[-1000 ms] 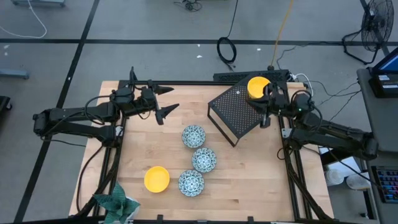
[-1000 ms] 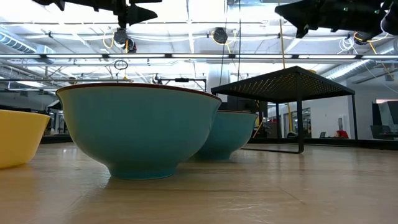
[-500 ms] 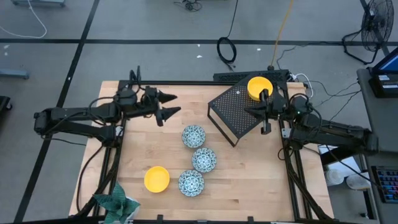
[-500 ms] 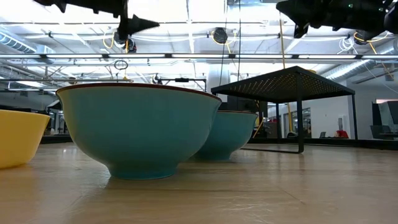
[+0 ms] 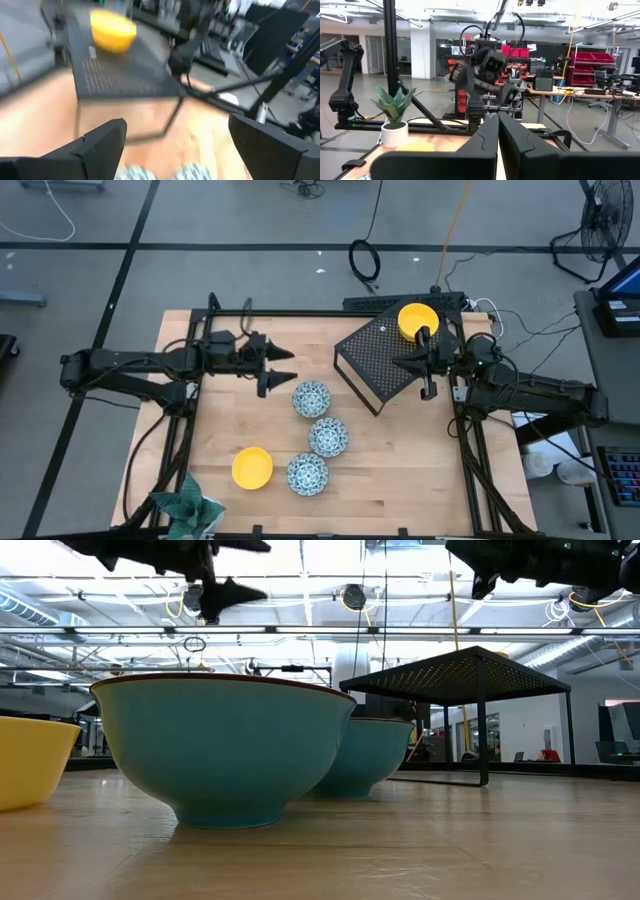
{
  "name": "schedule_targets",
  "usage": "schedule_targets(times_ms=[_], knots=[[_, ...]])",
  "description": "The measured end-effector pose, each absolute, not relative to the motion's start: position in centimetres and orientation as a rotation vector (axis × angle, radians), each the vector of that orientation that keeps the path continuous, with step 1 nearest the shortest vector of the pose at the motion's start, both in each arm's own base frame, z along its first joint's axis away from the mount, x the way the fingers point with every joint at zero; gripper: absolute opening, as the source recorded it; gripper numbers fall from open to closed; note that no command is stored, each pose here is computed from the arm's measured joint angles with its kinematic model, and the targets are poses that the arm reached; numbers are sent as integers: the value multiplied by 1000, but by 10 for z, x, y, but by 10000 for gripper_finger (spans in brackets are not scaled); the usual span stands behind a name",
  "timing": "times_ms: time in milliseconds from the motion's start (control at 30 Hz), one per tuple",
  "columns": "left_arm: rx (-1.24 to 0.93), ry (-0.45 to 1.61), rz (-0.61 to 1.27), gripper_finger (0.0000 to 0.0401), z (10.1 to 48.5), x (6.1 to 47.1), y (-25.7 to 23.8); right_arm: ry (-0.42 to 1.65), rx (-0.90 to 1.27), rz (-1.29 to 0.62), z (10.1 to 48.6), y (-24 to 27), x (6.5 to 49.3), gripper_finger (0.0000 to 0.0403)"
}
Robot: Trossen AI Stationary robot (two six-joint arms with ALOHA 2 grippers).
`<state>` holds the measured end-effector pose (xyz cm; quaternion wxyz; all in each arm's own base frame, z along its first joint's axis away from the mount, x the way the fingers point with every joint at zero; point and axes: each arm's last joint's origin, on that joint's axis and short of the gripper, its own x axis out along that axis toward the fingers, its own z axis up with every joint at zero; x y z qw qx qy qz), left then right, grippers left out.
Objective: Pick & Place Mini bowls
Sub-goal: Stack the yellow bowl on the yellow bowls on the shelf
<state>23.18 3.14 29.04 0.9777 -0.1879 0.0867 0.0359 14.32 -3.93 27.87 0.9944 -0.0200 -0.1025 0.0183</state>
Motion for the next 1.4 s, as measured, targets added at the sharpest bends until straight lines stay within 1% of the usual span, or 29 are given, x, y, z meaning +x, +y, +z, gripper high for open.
schedule_targets(times_ms=[100,167,267,433,500,667,833,967,1100,1267,1400], knots=[[-503,245,-11,351,286,242,20,-203,-35,38,278,-39,143,0],[-559,355,-39,351,288,247,9,-201,-36,37,278,-39,143,0],[-584,544,9,351,300,258,-16,-203,-53,34,278,-39,143,0],[-541,867,126,351,309,277,-70,-207,-63,33,279,-39,143,0],[-510,1027,178,351,302,281,-91,-206,-62,33,279,-39,143,0],[-534,1301,339,351,267,284,-133,-198,-55,34,278,-39,143,0],[-613,1529,515,351,233,281,-151,-196,-54,35,278,-39,143,0],[-579,1629,644,351,215,278,-157,-202,-57,34,278,-39,143,0],[-540,1674,651,351,201,280,-162,-209,-59,33,279,-39,143,0],[-635,1736,638,351,189,291,-158,-205,-55,33,279,-39,143,0],[-519,1705,681,351,179,296,-146,-199,-48,34,278,-39,143,0]])
